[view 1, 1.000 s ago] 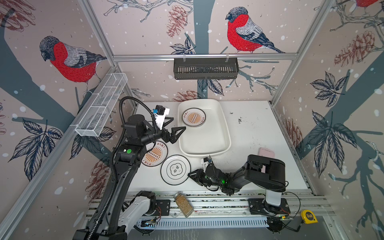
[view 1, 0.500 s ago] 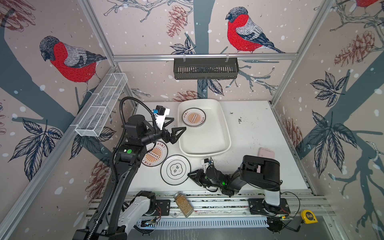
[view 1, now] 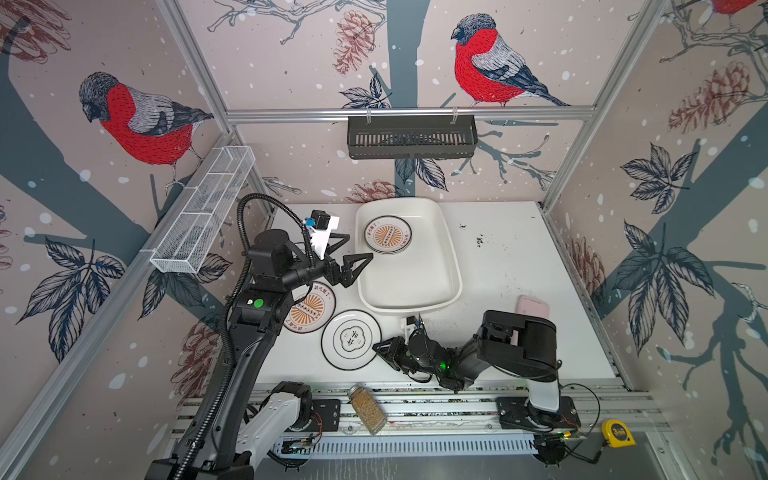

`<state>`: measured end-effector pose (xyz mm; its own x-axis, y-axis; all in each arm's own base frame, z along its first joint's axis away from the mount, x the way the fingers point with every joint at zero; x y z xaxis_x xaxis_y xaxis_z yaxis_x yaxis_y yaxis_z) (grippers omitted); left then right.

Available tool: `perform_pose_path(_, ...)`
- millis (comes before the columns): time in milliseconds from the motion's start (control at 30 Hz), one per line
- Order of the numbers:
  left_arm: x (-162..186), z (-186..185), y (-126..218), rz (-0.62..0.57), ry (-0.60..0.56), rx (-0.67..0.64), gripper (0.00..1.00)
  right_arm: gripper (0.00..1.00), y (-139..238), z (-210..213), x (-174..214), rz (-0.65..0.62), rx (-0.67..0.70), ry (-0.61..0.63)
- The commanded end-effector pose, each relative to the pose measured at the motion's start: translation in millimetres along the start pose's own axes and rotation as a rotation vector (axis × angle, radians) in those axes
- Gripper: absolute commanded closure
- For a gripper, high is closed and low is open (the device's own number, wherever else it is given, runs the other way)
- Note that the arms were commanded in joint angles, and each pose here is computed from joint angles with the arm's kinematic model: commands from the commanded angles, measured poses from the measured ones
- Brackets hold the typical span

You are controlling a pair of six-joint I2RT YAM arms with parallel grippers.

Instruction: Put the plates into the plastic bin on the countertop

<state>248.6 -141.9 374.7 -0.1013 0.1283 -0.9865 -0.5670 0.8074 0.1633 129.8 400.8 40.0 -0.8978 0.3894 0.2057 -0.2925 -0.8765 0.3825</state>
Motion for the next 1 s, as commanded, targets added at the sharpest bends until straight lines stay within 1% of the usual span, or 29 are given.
perform_pose_path(0,-12.0,-3.6,1.7,-0.049,-0.045,0.014,0.02,0.72,-1.2,-0.7,-2.5,-0.016,-0.007,-0.018)
perform_pose_path(567,-11.8,-5.6,2.8,-0.056,-0.038,0.019,0.02,0.79,-4.8,-5.5,-5.6,-0.038,0.013,-0.020)
perform_pose_path(967,-13.4,-7.2,3.8,-0.065,-0.039,0.025,0.02,0.90,-0.8,-7.5,-7.4,-0.053,0.004,-0.035)
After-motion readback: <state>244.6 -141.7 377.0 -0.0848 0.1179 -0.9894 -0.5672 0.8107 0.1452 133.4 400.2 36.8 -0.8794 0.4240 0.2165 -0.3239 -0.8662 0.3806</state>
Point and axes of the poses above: each gripper's point midway between its finger pads, its own y axis back along the fingers, its own z axis along the line the jaws close on, x = y × z, the point moved 3 cm from there along y, back along the fingers, and after that the axes turned 13 degrees about -y, right-handed, at the moved point
